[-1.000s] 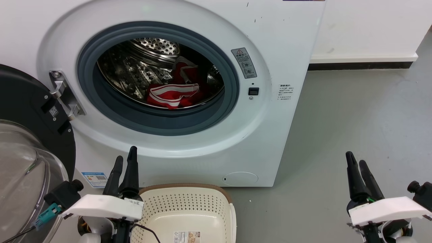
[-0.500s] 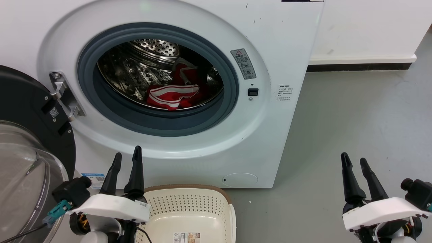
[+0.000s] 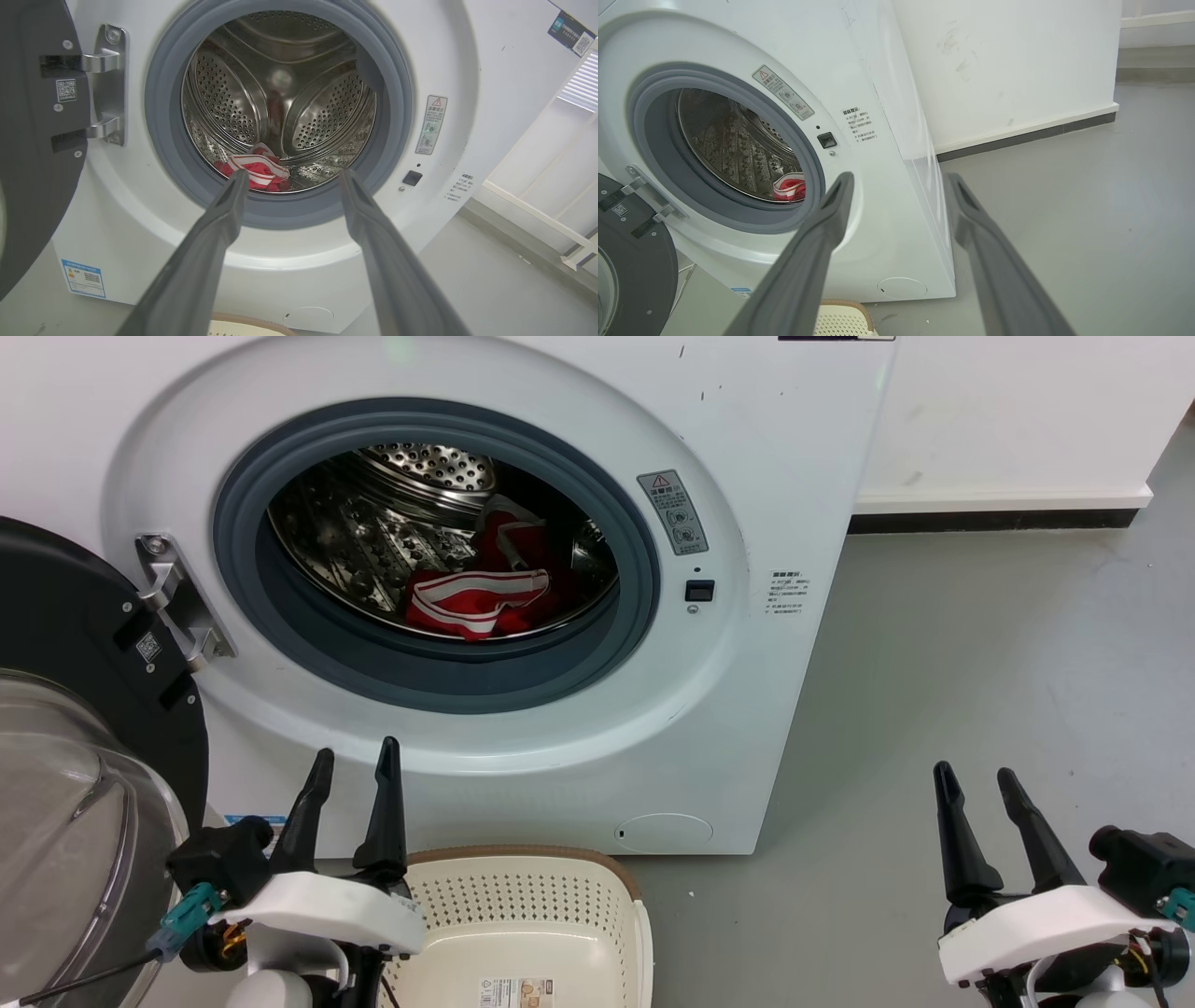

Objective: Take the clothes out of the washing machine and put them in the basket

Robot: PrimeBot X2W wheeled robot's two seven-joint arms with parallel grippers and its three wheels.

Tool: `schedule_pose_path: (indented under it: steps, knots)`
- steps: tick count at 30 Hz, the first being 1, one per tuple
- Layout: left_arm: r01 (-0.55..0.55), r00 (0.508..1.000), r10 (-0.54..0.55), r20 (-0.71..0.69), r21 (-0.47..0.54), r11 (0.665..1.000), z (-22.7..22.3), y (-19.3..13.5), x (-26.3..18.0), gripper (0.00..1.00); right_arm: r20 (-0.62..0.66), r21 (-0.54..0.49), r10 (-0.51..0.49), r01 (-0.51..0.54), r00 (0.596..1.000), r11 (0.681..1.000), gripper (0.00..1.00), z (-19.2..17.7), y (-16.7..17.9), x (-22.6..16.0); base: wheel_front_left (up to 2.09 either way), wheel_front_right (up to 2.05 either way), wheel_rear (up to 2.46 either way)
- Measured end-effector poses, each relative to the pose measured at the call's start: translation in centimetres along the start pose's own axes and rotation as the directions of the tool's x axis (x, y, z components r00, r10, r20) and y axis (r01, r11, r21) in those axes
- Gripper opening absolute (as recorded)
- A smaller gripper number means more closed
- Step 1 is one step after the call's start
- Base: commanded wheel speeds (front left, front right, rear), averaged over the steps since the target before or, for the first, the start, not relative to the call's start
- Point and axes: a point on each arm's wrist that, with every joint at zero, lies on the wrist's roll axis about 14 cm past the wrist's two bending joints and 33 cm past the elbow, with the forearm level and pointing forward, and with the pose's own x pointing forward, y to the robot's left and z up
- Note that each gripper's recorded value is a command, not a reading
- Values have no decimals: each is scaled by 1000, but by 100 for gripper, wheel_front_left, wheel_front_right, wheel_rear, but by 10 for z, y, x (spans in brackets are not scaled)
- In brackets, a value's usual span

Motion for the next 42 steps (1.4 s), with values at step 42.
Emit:
schedule_pose_path:
  steps: [42]
  knots:
    - [10, 999, -25, 36, 368, 930, 2, 0, -1, 100, -28, -352, 52, -58, 998, 934, 100, -3, 12, -6, 0, 0, 0]
